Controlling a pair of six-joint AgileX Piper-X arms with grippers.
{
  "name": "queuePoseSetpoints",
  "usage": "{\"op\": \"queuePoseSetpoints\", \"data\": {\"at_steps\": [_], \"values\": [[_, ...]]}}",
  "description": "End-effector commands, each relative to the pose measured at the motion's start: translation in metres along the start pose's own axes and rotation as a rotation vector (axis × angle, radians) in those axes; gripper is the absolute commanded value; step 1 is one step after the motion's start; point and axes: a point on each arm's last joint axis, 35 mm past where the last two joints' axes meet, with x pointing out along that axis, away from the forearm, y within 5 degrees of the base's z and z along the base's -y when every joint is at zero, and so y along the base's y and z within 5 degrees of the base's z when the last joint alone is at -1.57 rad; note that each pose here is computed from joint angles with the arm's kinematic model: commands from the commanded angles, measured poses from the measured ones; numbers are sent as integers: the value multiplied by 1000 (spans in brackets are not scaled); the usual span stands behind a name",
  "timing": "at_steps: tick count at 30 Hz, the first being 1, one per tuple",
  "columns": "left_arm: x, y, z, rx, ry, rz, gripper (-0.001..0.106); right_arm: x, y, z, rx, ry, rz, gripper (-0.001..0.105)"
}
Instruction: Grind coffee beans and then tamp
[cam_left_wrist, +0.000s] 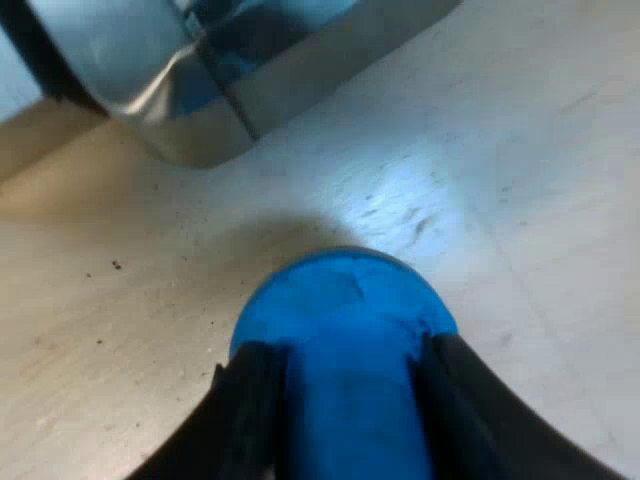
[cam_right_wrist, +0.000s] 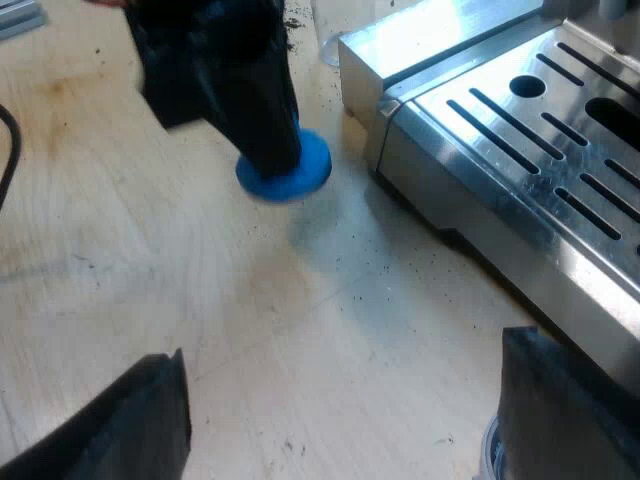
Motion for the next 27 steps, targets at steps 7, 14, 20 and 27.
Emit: {"op": "queuePoseSetpoints", "data": {"at_steps": [7,14,20,27], "values": [[-67,-28,-31,122,-188,-58,0,-1,-1,0,98,18,-27,65],[-82,-37,-46,168,-215,-88,0,-4,-1,-5,104,74,-68,65],[-85,-51,-54,214,-201,-128,0,-1,2,-30,132,102,-192,65],[-85,-53,-55,227,-200,-134,0,0,6,-49,150,108,-244,65]]}}
